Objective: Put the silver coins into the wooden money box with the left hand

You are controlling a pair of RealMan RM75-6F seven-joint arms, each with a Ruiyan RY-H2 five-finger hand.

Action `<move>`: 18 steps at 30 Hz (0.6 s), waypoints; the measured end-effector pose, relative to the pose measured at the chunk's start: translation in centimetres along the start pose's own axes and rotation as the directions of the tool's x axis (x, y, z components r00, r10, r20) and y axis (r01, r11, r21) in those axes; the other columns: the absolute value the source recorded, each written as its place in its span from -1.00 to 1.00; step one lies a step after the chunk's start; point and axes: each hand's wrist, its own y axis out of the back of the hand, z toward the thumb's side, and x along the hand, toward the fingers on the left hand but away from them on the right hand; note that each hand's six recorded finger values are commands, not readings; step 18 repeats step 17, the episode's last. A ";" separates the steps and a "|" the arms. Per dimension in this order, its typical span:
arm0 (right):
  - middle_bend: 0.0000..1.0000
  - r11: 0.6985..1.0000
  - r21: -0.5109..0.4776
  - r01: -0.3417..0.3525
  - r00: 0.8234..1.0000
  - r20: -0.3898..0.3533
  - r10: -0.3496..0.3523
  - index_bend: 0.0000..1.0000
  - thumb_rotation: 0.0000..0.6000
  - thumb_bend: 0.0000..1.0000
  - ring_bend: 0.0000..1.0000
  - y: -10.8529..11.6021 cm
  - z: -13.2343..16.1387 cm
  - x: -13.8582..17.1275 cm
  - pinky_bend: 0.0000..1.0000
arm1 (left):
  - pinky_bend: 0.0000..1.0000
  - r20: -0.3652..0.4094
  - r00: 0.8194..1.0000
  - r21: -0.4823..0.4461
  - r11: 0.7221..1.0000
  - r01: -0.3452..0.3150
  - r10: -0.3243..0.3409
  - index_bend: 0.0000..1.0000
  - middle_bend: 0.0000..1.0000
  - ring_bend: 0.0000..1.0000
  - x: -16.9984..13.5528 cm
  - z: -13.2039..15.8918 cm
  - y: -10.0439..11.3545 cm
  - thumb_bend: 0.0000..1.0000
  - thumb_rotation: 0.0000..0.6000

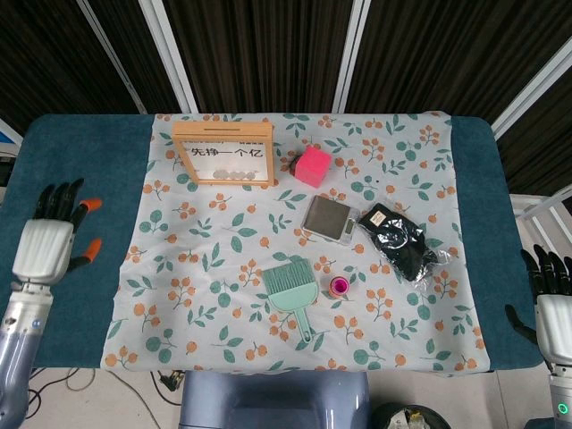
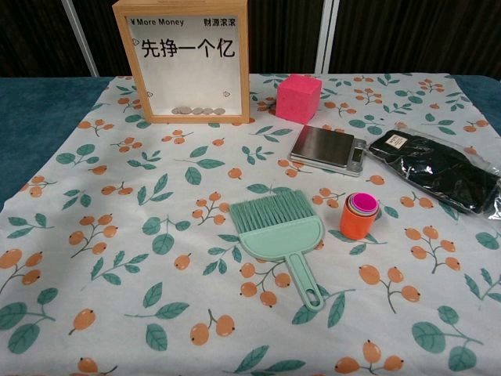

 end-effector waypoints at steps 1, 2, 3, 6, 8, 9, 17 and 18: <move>-0.96 1.000 0.000 0.003 1.000 -0.011 -0.003 -0.89 1.00 -0.28 -1.00 0.0 0.2 0.0 -1.00 | -1.00 -0.016 1.000 -0.012 1.000 0.019 -0.019 -0.51 -1.00 -1.00 -1.2 -0.3 -0.8 -0.43 1.00; -0.96 1.000 0.000 0.005 1.000 -0.018 -0.005 -0.89 1.00 -0.28 -1.00 0.1 0.3 0.1 -1.00 | -1.00 -0.034 0.998 -0.032 0.998 0.046 -0.047 -0.51 -1.00 -1.00 -2.7 -0.7 -1.8 -0.43 1.00; -0.96 1.000 -0.001 0.007 1.000 -0.026 -0.007 -0.89 1.00 -0.28 -1.00 0.1 0.4 0.1 -1.00 | -1.00 -0.043 0.997 -0.047 0.997 0.062 -0.064 -0.51 -1.00 -1.00 -3.7 -0.9 -2.5 -0.43 1.00; -0.96 1.000 -0.001 0.011 0.999 -0.049 -0.011 -0.89 1.00 -0.28 -1.00 0.1 0.8 0.1 -1.00 | -1.00 -0.062 0.995 -0.078 0.995 0.068 -0.073 -0.51 -1.00 -1.00 -6.0 -1.4 -3.5 -0.44 1.00; -0.96 1.000 -0.005 0.014 0.998 -0.058 -0.014 -0.89 1.00 -0.28 -1.00 0.2 0.9 0.2 -1.00 | -1.00 -0.065 0.997 -0.088 0.995 0.046 -0.052 -0.51 -1.00 -1.00 -6.9 -1.5 -3.5 -0.44 1.00; -0.96 1.000 -0.008 0.014 0.998 -0.059 -0.015 -0.89 1.00 -0.28 -1.00 0.2 0.9 0.2 -1.00 | -1.00 -0.064 0.997 -0.092 0.995 0.036 -0.042 -0.51 -1.00 -1.00 -7.3 -1.5 -3.4 -0.44 1.00; -0.96 1.000 -0.011 0.007 0.999 -0.051 -0.007 -0.89 1.00 -0.28 -1.00 -0.1 0.8 0.1 -1.00 | -1.00 -0.065 0.998 -0.101 0.995 -0.024 0.018 -0.52 -1.00 -1.00 -8.7 -1.4 -2.1 -0.44 1.00; -0.96 1.000 -0.011 0.007 0.999 -0.051 -0.007 -0.89 1.00 -0.28 -1.00 -0.1 0.8 0.1 -1.00 | -1.00 -0.065 0.998 -0.101 0.995 -0.024 0.018 -0.52 -1.00 -1.00 -8.7 -1.4 -2.1 -0.44 1.00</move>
